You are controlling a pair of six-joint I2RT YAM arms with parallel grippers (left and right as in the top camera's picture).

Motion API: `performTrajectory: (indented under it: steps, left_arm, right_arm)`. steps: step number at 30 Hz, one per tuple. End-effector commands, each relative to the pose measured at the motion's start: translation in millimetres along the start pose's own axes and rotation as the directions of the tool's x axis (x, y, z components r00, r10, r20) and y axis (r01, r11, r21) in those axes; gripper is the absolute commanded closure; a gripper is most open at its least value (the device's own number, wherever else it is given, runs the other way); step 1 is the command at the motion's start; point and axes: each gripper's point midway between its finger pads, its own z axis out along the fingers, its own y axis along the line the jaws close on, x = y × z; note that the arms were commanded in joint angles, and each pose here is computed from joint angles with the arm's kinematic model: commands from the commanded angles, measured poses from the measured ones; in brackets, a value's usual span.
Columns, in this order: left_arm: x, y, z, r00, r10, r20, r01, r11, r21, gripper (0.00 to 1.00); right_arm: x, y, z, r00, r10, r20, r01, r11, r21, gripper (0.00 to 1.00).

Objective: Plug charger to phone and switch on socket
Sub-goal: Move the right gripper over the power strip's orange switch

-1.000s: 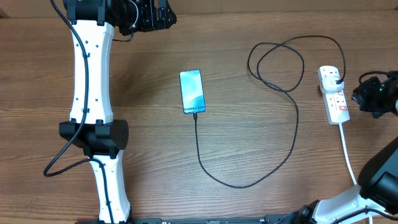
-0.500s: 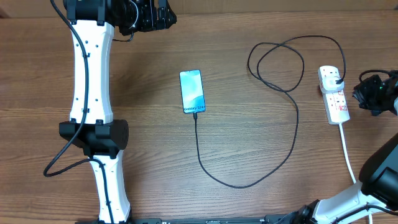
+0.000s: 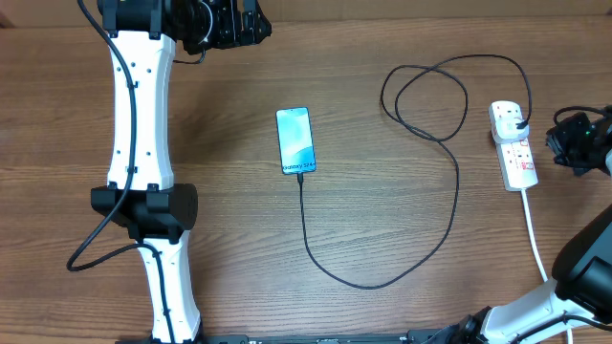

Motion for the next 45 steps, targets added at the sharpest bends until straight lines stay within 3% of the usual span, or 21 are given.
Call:
performTrajectory:
  steps: [1,20,45]
  left_arm:
    - [1,5,4,1.000,0.010,-0.008,-0.010,1.000,-0.013,0.00]
    - [1,5,4,1.000,0.010,-0.008,-0.010,1.000,-0.013,0.00]
    - [1,5,4,1.000,0.010,-0.008,-0.010,1.000,-0.013,0.00]
  right_arm:
    - [6,-3,7,1.000,0.002,-0.005,-0.002,1.000,0.004,0.96]
    - [28,-6,56,0.996,0.002,-0.091,0.000,1.000,0.029,0.96]
    - [30,19,67,0.997,-0.044,-0.064,0.043,0.999,-0.010,0.96]
